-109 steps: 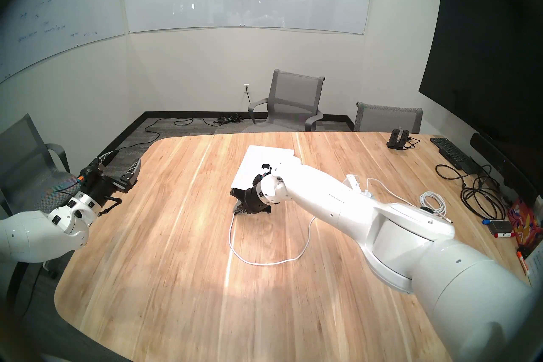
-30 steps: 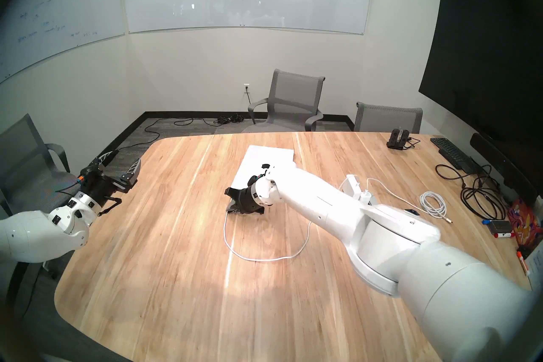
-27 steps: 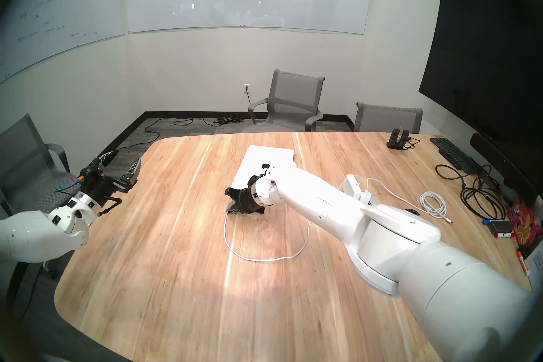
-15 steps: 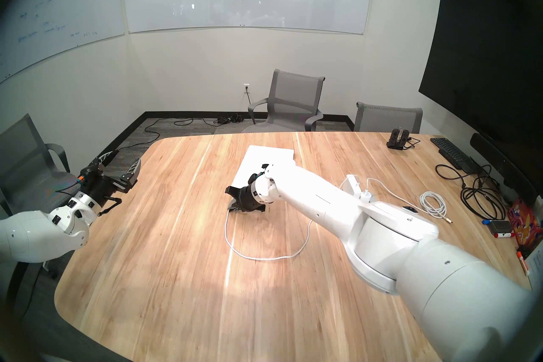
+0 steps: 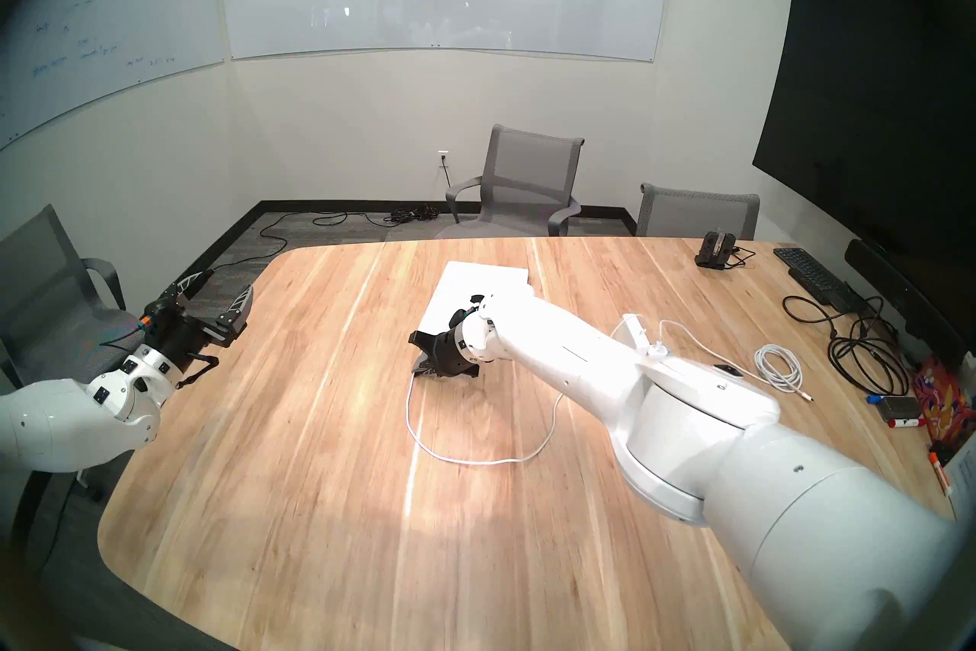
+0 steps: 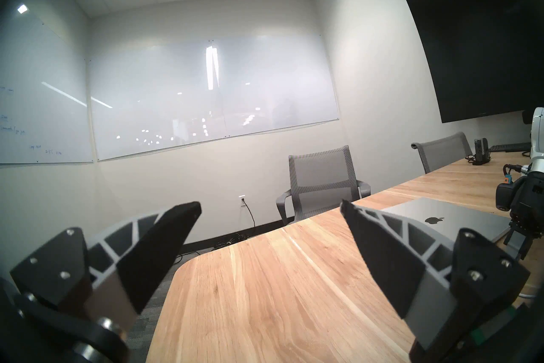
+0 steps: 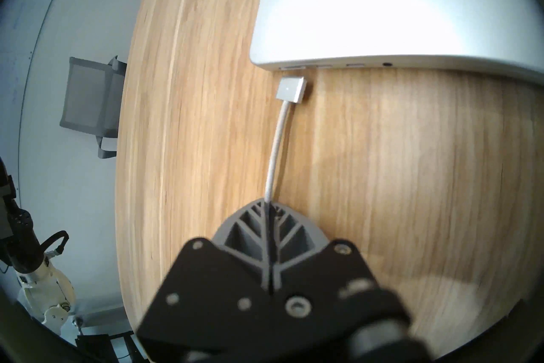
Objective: Plug the charging cable into the port of a MacBook
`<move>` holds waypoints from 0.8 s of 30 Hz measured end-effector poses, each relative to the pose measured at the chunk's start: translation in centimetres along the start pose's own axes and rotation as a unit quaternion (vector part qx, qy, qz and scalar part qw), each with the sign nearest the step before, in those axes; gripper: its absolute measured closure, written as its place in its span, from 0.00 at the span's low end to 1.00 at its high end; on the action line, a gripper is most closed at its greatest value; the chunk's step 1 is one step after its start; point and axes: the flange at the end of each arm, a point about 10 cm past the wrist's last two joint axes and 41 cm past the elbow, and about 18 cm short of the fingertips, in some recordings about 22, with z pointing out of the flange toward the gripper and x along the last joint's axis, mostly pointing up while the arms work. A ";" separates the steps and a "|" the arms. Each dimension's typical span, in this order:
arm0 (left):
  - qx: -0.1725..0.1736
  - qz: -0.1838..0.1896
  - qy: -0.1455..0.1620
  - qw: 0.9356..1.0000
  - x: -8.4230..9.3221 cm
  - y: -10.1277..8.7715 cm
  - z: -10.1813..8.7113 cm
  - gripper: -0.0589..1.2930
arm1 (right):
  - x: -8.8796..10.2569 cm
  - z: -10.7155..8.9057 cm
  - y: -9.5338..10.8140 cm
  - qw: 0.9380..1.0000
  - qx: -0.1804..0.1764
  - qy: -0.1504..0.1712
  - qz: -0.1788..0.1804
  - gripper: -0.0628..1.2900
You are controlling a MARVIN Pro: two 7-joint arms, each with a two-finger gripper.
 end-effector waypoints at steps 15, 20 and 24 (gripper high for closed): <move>0.000 0.000 0.000 1.000 0.0 0.0 0.0 0.02 | 0.1 -0.1 -0.3 1.000 0.002 -0.002 -0.007 0.97; 0.000 0.000 0.000 1.000 0.0 0.0 0.0 0.02 | 0.3 -0.4 0.0 1.000 0.005 0.002 0.002 0.97; 0.000 0.000 0.000 1.000 0.0 0.0 0.0 0.02 | 0.4 -0.4 0.6 1.000 0.008 0.003 0.015 0.97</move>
